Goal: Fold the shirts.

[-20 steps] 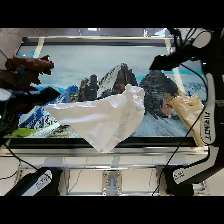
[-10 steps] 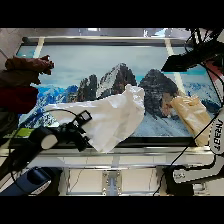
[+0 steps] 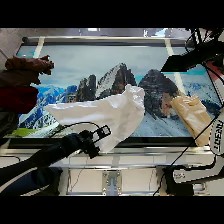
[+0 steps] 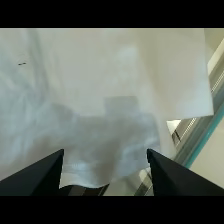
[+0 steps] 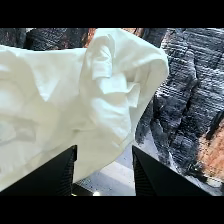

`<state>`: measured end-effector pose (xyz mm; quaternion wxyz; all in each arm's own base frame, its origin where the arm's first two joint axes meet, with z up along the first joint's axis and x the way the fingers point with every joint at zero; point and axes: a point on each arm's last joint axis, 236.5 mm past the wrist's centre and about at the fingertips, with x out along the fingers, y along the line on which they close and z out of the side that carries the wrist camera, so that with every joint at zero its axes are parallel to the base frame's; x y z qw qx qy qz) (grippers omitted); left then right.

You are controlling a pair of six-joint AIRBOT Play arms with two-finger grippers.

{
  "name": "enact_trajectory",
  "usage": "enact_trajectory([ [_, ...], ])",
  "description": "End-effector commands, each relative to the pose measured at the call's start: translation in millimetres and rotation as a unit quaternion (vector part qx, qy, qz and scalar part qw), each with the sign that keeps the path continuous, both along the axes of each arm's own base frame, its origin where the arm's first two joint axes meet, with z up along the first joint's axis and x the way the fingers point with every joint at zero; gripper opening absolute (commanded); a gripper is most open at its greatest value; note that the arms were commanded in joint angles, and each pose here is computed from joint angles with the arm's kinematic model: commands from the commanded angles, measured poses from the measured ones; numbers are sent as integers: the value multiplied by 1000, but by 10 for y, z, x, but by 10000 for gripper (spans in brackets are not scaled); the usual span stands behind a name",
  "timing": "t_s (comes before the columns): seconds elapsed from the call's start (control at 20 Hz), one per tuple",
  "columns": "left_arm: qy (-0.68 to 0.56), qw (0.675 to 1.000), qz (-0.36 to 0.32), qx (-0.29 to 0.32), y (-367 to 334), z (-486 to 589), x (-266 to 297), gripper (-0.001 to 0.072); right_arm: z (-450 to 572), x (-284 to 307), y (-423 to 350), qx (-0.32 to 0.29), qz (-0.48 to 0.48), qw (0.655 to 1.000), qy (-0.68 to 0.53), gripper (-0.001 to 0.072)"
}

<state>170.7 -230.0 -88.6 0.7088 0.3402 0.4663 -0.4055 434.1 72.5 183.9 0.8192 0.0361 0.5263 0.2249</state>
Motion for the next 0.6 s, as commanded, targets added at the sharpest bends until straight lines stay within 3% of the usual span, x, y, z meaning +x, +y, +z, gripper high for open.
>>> enact_trajectory([
  [0.0,-1,1000,-4,9,-35,-99,8,608,-2,-21,4,0,3,1000,3,385],
  [0.45,41,998,30,-41,-270,34,-100,608,-3,-23,4,0,3,1000,4,384],
  [0.55,51,998,31,-27,-216,-13,-142,605,-3,-23,5,1,3,1000,4,384],
])
